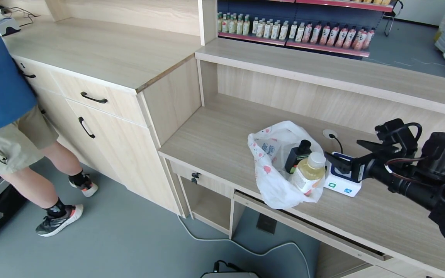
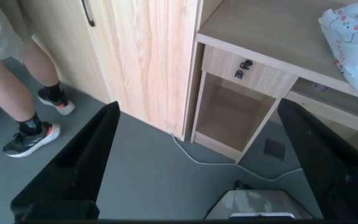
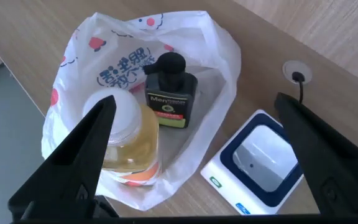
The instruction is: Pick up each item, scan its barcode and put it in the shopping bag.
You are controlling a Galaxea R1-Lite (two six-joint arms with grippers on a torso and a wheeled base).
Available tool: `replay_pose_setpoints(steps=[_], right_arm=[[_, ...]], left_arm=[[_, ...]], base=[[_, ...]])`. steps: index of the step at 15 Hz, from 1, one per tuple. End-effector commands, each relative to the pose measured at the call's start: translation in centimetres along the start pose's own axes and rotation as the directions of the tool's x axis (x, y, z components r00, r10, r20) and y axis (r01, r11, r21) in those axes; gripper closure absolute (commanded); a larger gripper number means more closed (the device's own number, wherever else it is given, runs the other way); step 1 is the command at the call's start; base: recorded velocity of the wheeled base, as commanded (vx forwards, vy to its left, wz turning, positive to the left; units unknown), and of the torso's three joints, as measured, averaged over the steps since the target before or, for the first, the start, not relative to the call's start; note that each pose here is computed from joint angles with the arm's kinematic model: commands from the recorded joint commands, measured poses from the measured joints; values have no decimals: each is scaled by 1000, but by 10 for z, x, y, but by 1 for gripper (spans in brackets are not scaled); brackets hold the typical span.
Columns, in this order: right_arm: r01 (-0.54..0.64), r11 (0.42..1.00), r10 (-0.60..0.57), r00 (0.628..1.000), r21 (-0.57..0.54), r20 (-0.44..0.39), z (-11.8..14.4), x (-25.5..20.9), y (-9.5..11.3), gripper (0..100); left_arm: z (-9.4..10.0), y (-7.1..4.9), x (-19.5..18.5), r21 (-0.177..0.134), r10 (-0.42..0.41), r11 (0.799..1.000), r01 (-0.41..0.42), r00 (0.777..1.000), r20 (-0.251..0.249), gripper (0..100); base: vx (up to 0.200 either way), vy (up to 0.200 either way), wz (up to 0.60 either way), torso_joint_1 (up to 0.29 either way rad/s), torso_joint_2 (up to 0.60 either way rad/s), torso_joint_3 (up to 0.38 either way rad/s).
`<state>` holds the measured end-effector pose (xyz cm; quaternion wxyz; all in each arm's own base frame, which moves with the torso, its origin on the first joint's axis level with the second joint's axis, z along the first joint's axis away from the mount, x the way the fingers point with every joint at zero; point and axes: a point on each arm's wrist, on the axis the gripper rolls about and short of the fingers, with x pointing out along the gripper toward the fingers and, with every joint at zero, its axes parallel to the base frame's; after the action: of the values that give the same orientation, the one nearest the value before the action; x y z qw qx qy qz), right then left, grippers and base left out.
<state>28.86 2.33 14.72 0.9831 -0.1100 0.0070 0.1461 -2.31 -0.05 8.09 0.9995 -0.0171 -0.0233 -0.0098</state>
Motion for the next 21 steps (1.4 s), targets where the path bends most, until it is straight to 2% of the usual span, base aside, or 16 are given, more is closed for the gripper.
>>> replay_pose_setpoints(steps=[1, 2, 4, 6, 9, 11, 14, 15, 18, 20, 21], right_arm=[[55, 998, -54, 998, -25, 37, 14, -14, -9, 0], [128, 989, -126, 992, -71, 19, 19, -24, -21, 0], [192, 978, -190, 981, -76, 34, 31, -41, -35, 0], [302, 951, -300, 953, -65, 30, 48, -71, -58, 0], [426, 904, -427, 904, -30, -17, 59, -108, -76, 0], [476, 879, -476, 878, -27, -48, 63, -129, -77, 0], [532, 847, -531, 844, -10, -78, 61, -147, -69, 0], [536, 844, -532, 843, 25, -83, 57, -153, -63, 0], [499, 863, -489, 864, 75, -123, 29, -183, -22, 0], [463, 870, -455, 886, 167, -88, 15, -206, 8, 0], [445, 879, -443, 895, 168, -52, 8, -221, 24, 0]], left_arm=[[0, 0, 0, -1, 0, 1000, 0, 1000, 1, 0], [0, 0, 0, -1, 0, 1000, 0, 1000, 1, 0], [0, 0, 0, -1, 0, 1000, 0, 1000, 1, 0], [0, 0, 0, -1, 0, 1000, 0, 1000, 1, 0], [0, 0, 0, -1, 0, 1000, 0, 1000, 1, 0], [0, 0, 0, -1, 0, 1000, 0, 1000, 1, 0], [0, 0, 0, -1, 0, 1000, 0, 1000, 1, 0], [0, 0, 0, -1, 0, 1000, 0, 1000, 1, 0], [0, 0, 0, -1, 0, 1000, 0, 1000, 1, 0], [0, 0, 0, -1, 0, 1000, 0, 1000, 1, 0], [0, 0, 0, -1, 0, 1000, 0, 1000, 1, 0]], base=[[0, 0, 0, 0, 0, 0], [0, 0, -600, -134, 237, 100], [0, 0, -600, -190, 337, 139], [0, 0, -600, -202, 349, 141], [0, 0, -600, -217, 367, 147], [0, 0, -600, -229, 393, 161], [0, 0, -600, -276, 465, 181], [0, 0, -600, -325, 535, 207], [0, 0, 0, -227, 359, 128], [0, 0, 0, -51, 85, 31], [0, 0, 0, 0, 0, 0]])
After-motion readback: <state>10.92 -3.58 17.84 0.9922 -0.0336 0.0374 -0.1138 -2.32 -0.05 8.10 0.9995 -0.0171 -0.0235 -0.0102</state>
